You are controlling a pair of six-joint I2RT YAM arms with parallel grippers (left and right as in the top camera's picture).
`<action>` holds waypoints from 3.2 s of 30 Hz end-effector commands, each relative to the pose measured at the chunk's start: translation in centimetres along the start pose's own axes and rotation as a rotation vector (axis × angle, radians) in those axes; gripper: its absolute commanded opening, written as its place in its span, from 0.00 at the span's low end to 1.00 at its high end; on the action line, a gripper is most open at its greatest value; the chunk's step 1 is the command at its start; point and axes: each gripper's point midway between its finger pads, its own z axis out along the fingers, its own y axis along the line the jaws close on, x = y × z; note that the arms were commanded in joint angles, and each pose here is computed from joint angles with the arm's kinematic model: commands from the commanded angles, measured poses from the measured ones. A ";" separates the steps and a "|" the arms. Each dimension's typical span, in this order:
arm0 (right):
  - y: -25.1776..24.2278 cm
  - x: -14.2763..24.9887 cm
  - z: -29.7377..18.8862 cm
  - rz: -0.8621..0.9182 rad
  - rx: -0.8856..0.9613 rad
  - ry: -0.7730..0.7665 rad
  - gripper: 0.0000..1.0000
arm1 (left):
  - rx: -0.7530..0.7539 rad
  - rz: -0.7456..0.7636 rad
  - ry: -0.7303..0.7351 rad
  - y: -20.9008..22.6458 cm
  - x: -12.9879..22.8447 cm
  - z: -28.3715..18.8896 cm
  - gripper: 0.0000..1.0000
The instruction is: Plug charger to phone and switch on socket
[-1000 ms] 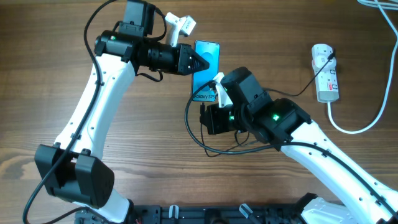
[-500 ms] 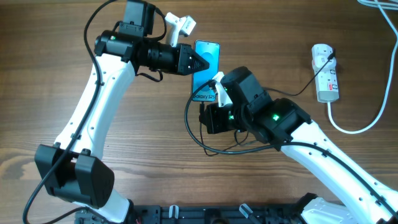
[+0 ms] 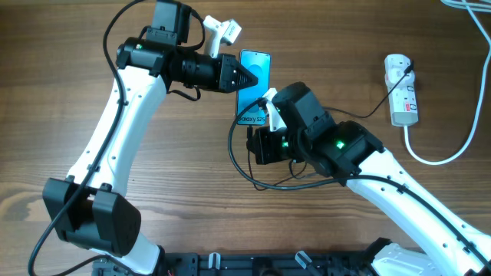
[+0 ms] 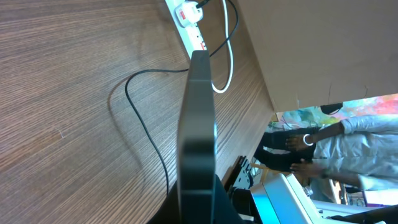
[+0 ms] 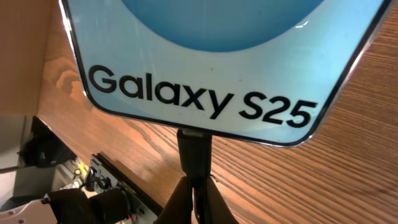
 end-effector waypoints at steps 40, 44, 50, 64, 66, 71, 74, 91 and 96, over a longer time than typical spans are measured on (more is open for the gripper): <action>-4.2 2.6 -2.4 0.076 0.243 0.075 0.99 | -0.229 -0.208 0.125 8.1 2.5 2.6 0.04; -4.9 3.1 -1.5 0.114 0.251 0.081 1.00 | -0.221 -0.288 0.233 11.5 4.6 6.5 0.04; -6.3 4.0 0.7 0.158 0.254 0.077 1.00 | -0.282 -0.308 0.215 16.2 4.3 9.8 0.04; -6.5 3.7 2.2 0.161 0.247 0.090 1.00 | -0.372 -0.395 0.248 20.5 6.1 11.9 0.10; -6.3 3.8 2.2 0.162 0.238 0.096 1.00 | -0.375 -0.410 0.261 20.9 6.6 12.2 0.13; -6.3 3.8 2.2 0.163 0.239 0.098 1.00 | -0.389 -0.413 0.266 21.1 6.8 12.1 0.41; -6.5 4.1 2.2 0.166 0.246 0.108 1.00 | -0.421 -0.411 0.267 21.6 6.9 11.8 0.51; -8.7 3.1 -3.5 0.193 0.402 0.146 1.00 | -0.742 -0.393 -0.027 14.8 1.9 -1.5 1.00; -17.7 -4.9 -17.3 0.465 0.533 -0.146 1.00 | -0.821 -0.248 -0.367 4.1 0.4 -11.6 1.00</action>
